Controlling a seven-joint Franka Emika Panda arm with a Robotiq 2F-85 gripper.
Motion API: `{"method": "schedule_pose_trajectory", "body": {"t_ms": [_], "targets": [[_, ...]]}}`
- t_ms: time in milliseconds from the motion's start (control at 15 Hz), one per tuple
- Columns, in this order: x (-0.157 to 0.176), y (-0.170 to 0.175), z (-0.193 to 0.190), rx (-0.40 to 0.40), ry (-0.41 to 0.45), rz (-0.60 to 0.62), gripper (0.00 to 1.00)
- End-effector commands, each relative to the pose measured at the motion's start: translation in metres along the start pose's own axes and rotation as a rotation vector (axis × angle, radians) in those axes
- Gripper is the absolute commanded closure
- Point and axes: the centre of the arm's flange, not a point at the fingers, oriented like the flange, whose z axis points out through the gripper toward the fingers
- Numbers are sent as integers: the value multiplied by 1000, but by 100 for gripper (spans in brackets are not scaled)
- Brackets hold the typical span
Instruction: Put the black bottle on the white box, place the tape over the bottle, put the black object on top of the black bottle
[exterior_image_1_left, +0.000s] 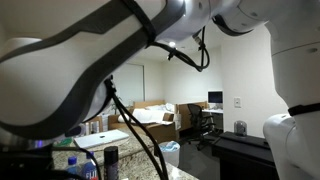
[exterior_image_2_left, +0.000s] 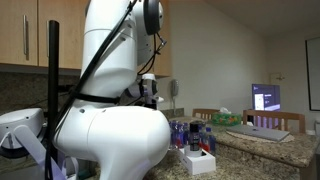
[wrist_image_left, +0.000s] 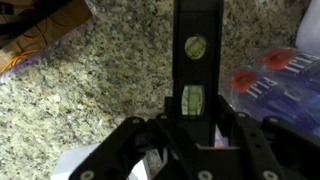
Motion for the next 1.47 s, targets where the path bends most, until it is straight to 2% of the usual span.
{"method": "schedule_pose_trajectory", "body": {"t_ms": [0, 200, 467, 667, 867, 933, 1000, 1267, 1333, 1400], "targets": [[36, 2, -57, -40, 35, 98, 82], [68, 10, -102, -66, 43, 171, 82], [99, 34, -154, -31, 43, 275, 82], [128, 59, -166, 16, 6, 369, 82], [154, 85, -171, 144, -11, 479, 82], [150, 59, -170, 69, -4, 422, 82], [157, 63, -171, 79, -1, 437, 57], [150, 59, -167, 70, -5, 421, 57], [149, 58, -167, 70, -5, 420, 82], [155, 61, -168, 76, -9, 440, 82]]}}
